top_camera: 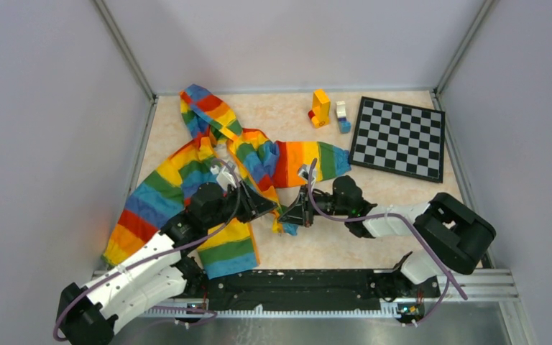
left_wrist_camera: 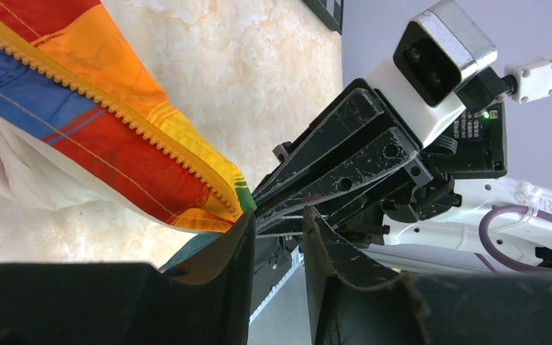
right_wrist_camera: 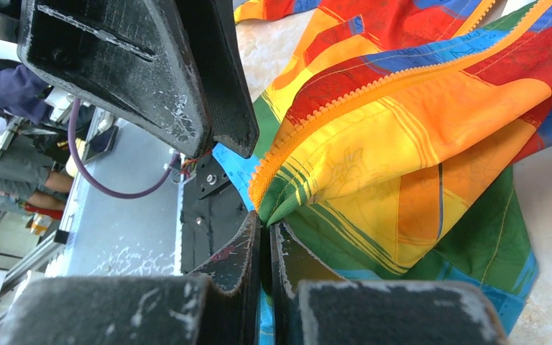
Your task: Zip up the jacket
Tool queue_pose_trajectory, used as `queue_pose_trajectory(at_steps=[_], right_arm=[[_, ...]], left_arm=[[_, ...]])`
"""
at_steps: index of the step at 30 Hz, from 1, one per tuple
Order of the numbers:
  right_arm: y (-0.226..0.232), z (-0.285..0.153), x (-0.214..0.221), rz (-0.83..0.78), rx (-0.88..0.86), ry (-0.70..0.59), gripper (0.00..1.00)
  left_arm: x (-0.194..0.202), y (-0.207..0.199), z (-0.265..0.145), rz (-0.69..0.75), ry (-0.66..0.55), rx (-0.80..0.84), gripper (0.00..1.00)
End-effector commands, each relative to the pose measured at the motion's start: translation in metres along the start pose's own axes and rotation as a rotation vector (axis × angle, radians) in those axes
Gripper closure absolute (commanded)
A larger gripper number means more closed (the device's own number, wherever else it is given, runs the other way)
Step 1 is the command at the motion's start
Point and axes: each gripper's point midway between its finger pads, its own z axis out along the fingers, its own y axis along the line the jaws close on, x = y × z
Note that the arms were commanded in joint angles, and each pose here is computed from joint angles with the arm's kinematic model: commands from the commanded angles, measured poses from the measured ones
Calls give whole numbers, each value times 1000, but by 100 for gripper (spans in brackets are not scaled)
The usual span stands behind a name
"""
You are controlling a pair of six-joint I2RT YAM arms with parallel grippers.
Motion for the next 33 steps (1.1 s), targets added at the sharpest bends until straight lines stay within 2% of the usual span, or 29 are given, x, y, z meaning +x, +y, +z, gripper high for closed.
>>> queue_pose_trajectory(at_steps=[1, 9, 21, 27, 33], right_arm=[[16, 3, -25, -89, -44, -61, 100], [18, 4, -25, -95, -56, -61, 100], [19, 2, -24, -99, -60, -65, 100], [19, 3, -24, -100, -62, -63, 100], [19, 4, -23, -97, -67, -59, 100]], left_arm=[[-9, -14, -4, -2, -31, 13, 65], [-3, -7, -4, 11, -14, 16, 62], [2, -6, 8, 17, 27, 33, 65], [1, 2, -6, 6, -5, -8, 58], [6, 10, -9, -22, -15, 11, 58]])
